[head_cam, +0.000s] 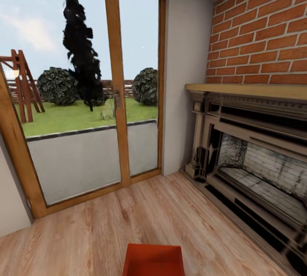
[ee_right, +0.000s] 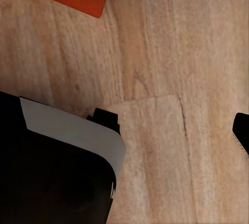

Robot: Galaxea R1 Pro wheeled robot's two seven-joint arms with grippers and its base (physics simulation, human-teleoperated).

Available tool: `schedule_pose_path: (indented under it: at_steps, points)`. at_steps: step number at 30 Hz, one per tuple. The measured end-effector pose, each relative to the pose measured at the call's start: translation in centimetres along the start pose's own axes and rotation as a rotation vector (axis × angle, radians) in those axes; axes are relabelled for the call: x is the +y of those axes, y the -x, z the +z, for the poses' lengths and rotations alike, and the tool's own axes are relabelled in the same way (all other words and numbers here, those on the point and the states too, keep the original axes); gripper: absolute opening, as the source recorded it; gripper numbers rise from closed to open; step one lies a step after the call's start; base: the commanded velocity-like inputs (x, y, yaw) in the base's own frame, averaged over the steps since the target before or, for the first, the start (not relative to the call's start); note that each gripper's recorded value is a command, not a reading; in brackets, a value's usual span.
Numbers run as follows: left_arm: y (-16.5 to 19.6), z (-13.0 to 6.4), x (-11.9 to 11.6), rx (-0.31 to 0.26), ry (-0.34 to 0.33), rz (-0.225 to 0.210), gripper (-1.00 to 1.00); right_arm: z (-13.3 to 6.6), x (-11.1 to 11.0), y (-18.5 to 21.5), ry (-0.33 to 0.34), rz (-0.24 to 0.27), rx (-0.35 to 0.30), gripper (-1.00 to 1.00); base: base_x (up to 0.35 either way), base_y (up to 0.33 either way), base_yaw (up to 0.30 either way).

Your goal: Move the two storage containers from the living room to the garage. In the garage, place one container on the floor and stack the other container on top of it (either order is fine).

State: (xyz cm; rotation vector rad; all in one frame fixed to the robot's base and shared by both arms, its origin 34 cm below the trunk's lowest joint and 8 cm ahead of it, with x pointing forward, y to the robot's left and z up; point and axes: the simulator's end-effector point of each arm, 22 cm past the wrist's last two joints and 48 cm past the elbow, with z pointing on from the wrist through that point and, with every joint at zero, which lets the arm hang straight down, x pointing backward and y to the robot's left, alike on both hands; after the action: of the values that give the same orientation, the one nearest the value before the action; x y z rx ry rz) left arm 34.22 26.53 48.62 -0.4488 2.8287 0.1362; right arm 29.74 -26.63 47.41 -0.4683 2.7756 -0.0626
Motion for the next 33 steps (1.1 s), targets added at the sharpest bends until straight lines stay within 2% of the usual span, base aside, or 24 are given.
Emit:
schedule_pose_path:
  at_steps: [16, 23, 33]
  points:
    - [0.04, 0.02, -0.01, -0.001, 0.000, -0.001, 1.00, 0.02, 0.17, 0.06, 0.002, 0.003, 0.000, 1.00, 0.057, 0.003, 0.000]
    - [-0.13, 0.02, -0.17, 0.004, 0.000, -0.005, 1.00, 0.05, 0.23, 0.08, 0.003, 0.003, 0.000, 1.00, -0.231, 0.000, 0.000]
    - [-0.06, 0.02, 0.01, 0.002, 0.002, -0.004, 1.00, 0.03, 0.27, 0.09, 0.003, 0.003, 0.000, 1.00, -0.028, 0.000, 0.000]
